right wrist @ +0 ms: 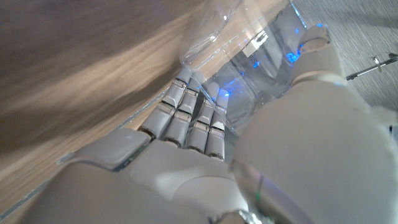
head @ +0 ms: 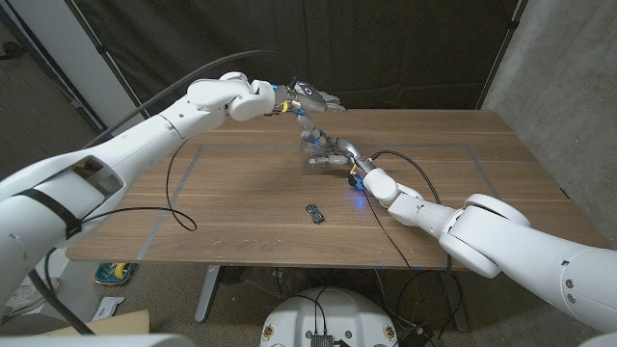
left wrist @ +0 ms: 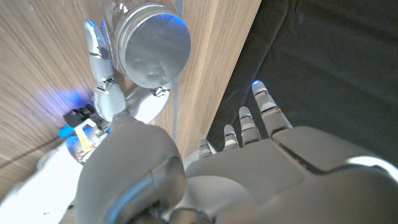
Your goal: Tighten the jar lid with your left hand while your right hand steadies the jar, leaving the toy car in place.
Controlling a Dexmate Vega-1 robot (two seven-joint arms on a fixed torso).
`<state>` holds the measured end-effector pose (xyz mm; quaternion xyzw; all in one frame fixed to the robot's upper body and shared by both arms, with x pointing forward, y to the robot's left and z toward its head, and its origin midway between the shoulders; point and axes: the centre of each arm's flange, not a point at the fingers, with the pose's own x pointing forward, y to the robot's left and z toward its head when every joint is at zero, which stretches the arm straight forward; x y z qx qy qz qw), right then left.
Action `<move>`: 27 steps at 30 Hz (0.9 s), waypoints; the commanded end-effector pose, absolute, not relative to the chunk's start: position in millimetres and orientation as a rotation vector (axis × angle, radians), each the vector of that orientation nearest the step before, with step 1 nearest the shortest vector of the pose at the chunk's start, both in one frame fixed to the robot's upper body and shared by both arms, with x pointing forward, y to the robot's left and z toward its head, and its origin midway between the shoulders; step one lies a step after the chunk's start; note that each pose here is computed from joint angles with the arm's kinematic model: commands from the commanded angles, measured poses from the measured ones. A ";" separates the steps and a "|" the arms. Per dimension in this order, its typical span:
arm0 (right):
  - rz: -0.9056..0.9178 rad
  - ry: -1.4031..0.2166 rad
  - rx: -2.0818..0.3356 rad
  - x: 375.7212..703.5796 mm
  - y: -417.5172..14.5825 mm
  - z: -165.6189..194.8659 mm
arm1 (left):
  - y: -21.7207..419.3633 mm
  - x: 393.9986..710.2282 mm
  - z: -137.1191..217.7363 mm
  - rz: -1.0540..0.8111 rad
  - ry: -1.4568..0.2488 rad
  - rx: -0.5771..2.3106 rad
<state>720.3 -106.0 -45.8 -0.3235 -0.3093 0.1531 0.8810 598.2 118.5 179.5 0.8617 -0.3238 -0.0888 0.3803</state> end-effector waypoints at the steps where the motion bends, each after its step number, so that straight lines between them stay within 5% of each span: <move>1: 0.319 -0.640 -0.675 721.0 -107.8 -45.7 | 122.1 602.7 192.0 -0.392 -0.374 2.051; 17: 0.314 -0.630 -0.665 722.0 -108.1 -46.9 | 109.3 602.8 193.6 -0.468 -0.297 2.068; 27: 0.314 -0.620 -0.659 723.0 -109.3 -47.7 | 107.8 608.2 187.9 -0.336 -0.367 2.076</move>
